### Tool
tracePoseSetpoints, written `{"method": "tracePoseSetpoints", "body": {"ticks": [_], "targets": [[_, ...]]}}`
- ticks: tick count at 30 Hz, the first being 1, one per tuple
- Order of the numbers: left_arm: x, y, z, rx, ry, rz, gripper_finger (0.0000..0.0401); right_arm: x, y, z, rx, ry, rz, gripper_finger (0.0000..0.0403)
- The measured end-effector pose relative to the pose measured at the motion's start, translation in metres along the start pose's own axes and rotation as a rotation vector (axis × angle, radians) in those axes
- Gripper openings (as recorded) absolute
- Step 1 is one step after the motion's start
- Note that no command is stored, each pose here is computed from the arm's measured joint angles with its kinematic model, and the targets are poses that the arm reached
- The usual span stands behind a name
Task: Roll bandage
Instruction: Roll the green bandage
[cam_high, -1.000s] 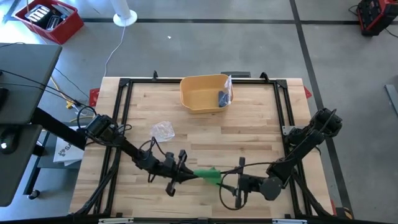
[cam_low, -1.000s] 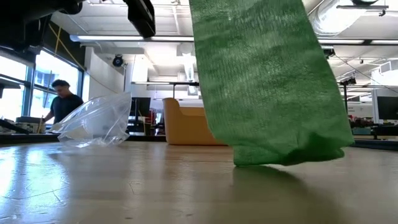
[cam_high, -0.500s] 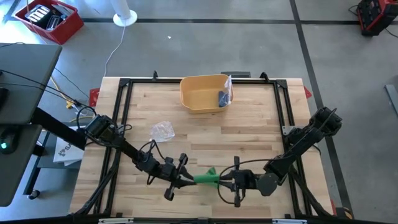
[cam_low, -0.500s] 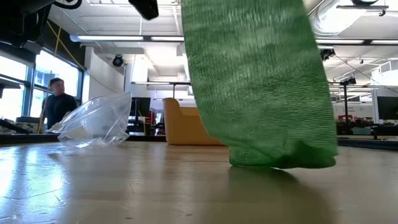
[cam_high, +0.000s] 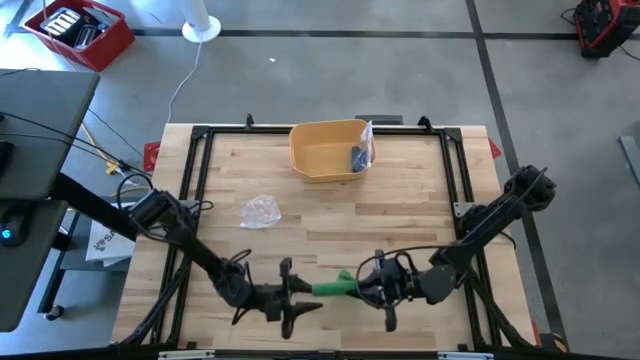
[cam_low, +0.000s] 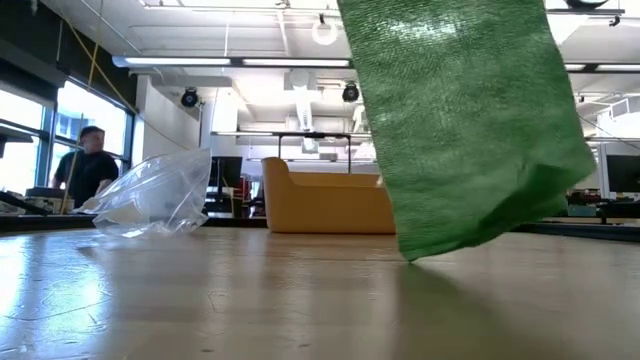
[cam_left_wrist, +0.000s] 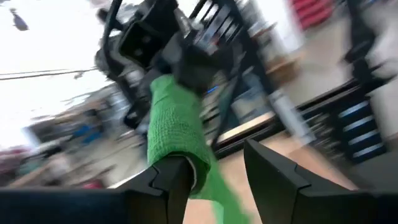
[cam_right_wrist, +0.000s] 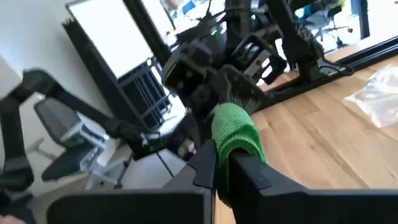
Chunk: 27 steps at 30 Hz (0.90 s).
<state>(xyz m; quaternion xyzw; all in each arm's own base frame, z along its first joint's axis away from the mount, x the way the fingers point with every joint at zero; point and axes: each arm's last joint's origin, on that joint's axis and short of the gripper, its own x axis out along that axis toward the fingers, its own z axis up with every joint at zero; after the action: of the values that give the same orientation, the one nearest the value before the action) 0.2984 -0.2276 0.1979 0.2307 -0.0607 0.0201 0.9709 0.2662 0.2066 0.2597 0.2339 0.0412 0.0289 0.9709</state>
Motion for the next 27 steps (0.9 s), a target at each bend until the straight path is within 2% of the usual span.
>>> {"method": "tracePoseSetpoints", "body": {"ticks": [5,11,14,20,23,27], "targets": [[-0.003,-0.004,0.009,0.091,0.064,0.103,0.012,0.0,0.001,0.003,0.004,-0.03,0.01,0.0023],[0.0,-0.002,0.014,-0.006,0.049,0.123,0.0048,0.0,0.002,0.003,-0.201,-0.029,0.021,0.0035],[0.0,-0.002,0.015,-0.107,0.029,0.111,0.0012,-0.002,0.006,0.002,-0.331,-0.025,0.038,0.0066],[0.001,0.005,0.024,-0.365,-0.009,0.047,0.0012,-0.01,0.013,-0.007,-0.688,0.022,0.08,0.0136],[0.004,0.016,0.029,-0.5,0.0,-0.027,0.0007,-0.015,0.018,-0.013,-0.898,0.038,0.089,0.015],[0.013,0.037,0.03,-0.753,0.04,-0.145,0.0007,-0.02,0.021,-0.016,-1.027,0.034,0.033,0.0145]]}}
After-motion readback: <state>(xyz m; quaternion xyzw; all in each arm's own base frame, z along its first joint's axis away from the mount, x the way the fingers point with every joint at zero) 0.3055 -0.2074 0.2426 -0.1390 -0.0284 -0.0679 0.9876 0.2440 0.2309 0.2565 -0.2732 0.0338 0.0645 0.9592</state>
